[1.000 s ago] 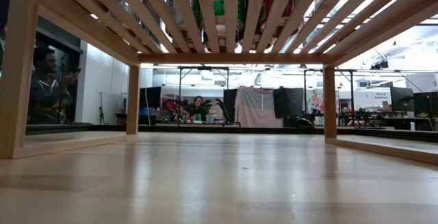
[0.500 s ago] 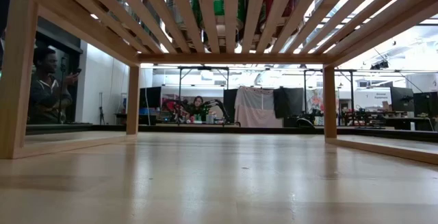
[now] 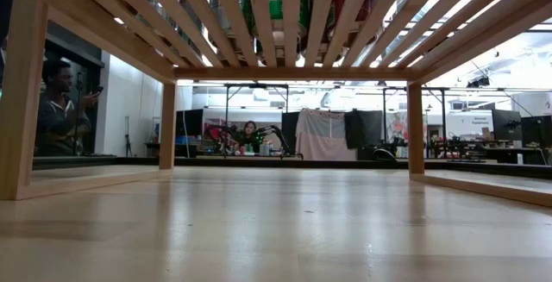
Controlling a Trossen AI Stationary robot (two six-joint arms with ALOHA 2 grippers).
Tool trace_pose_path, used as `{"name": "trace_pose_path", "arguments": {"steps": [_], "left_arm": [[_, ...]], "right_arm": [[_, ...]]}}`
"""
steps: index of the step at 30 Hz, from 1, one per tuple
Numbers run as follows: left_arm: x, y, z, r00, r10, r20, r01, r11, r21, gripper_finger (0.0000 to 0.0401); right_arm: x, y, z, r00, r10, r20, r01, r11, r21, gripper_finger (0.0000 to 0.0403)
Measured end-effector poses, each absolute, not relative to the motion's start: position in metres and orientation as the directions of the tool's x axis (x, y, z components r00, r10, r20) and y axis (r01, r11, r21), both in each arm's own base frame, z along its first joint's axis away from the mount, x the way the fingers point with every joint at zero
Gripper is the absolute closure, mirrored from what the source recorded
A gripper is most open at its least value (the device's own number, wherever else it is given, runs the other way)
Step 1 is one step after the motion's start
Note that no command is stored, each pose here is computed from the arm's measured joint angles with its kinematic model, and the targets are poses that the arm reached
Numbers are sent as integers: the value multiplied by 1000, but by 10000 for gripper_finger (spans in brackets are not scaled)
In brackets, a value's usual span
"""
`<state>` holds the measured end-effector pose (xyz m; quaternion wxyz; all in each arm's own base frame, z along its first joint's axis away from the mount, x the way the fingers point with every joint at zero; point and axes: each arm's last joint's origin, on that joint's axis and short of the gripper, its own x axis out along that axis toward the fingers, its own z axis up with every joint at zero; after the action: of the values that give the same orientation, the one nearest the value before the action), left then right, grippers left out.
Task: Place canned beverage on shelf
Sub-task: Put the pink white soda can on the shelf
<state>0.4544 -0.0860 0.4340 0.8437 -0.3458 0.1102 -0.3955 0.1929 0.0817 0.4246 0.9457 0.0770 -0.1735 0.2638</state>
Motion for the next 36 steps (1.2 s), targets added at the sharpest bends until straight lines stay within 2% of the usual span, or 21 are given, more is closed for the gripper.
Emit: {"name": "trace_pose_path", "arguments": {"steps": [5,9,15,20,23,27,30,32,36], "left_arm": [[455,-82,433,658,-749,81,600,455,-659,128],[455,-73,433,650,-757,68,604,460,-650,128],[452,-61,429,614,-789,1,599,465,-653,128],[431,-52,440,667,-738,-99,559,584,-588,128],[414,-46,446,774,-600,-200,447,743,-498,128],[390,-39,458,918,-243,-314,149,944,-296,128],[379,-36,466,948,29,-317,-87,981,-172,128],[377,-35,467,943,128,-308,-175,976,-130,128],[379,-39,465,943,117,-311,-162,979,-123,128]], "right_arm": [[193,81,425,798,472,375,-522,852,38,67],[192,80,427,792,466,394,-524,851,47,31],[167,68,440,807,383,450,-462,884,76,21],[143,53,445,869,225,440,-322,934,158,19],[139,48,442,914,98,394,-210,945,252,19],[151,49,431,956,-5,293,-95,941,324,18],[165,53,423,970,-41,240,-39,946,323,18],[173,55,421,970,-74,232,-6,944,329,18],[186,58,417,968,-116,223,37,943,331,18]]}}
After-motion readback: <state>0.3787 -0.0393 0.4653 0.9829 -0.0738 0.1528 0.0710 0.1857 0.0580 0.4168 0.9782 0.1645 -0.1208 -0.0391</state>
